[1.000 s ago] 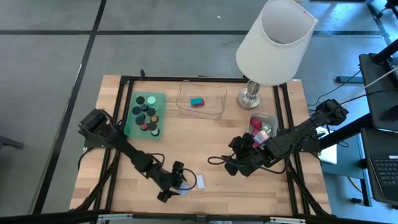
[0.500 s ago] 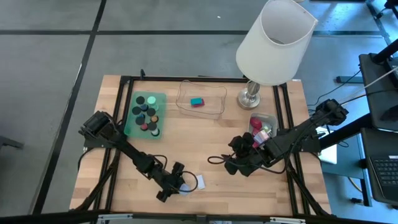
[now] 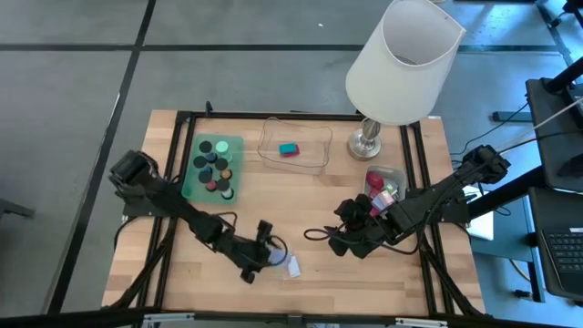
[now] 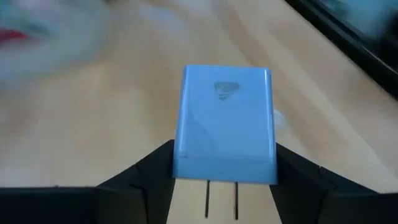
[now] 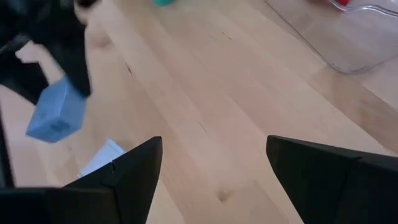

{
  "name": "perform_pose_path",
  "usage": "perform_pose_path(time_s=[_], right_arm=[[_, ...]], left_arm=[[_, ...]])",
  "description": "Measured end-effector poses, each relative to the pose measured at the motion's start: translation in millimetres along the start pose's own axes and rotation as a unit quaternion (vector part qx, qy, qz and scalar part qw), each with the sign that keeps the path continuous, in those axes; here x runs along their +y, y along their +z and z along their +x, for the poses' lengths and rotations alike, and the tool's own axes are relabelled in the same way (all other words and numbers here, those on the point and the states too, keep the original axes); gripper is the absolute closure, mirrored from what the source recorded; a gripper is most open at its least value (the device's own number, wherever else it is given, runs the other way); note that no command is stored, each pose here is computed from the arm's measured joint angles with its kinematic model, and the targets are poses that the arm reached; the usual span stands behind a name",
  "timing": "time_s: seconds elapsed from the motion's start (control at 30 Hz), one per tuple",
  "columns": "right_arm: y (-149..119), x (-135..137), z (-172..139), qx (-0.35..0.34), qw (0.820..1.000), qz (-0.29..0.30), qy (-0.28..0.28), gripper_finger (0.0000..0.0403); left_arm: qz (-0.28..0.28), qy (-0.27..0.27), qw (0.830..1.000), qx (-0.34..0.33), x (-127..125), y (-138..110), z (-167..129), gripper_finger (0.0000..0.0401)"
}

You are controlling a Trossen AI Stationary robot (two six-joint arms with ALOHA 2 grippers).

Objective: Pick & Place Office items
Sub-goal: Put the blue charger adapter into the gray bin

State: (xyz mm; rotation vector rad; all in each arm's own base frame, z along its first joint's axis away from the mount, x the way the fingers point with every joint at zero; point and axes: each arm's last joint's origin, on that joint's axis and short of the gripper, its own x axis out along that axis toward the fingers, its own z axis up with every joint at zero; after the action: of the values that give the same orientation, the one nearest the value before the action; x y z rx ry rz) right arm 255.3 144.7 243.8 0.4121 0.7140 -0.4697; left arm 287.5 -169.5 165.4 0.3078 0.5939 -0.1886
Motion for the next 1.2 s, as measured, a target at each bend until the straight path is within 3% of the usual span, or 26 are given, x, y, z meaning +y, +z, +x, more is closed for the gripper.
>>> perform_pose_path(time_s=[0.13,0.3,0.4,0.57,0.77,1.0,1.2], right_arm=[[5,4,1,-0.025,0.999,0.021,0.015,0.0112],[16,11,2,-0.079,0.994,0.069,0.041,0.0112],[25,12,4,-0.110,0.989,0.091,0.047,0.0112],[44,13,10,-0.134,0.984,0.087,0.075,0.0111],[63,13,15,-0.146,0.978,0.068,0.131,0.0087],[77,3,24,-0.158,0.976,0.090,0.116,0.0049],[86,-2,28,-0.167,0.973,0.105,0.120,0.0043]], left_arm=[[-0.002,0.133,0.990,-0.048,19,19,-15,0.0194],[0.019,0.295,0.954,-0.046,36,26,-24,0.0194],[0.029,0.358,0.933,-0.041,43,30,-26,0.0194],[0.016,0.393,0.918,-0.059,53,37,-27,0.0194],[0.019,0.396,0.916,-0.061,58,39,-26,0.0194],[0.023,0.397,0.915,-0.074,59,43,-28,0.0194],[0.043,0.404,0.911,-0.077,67,46,-27,0.0193]])
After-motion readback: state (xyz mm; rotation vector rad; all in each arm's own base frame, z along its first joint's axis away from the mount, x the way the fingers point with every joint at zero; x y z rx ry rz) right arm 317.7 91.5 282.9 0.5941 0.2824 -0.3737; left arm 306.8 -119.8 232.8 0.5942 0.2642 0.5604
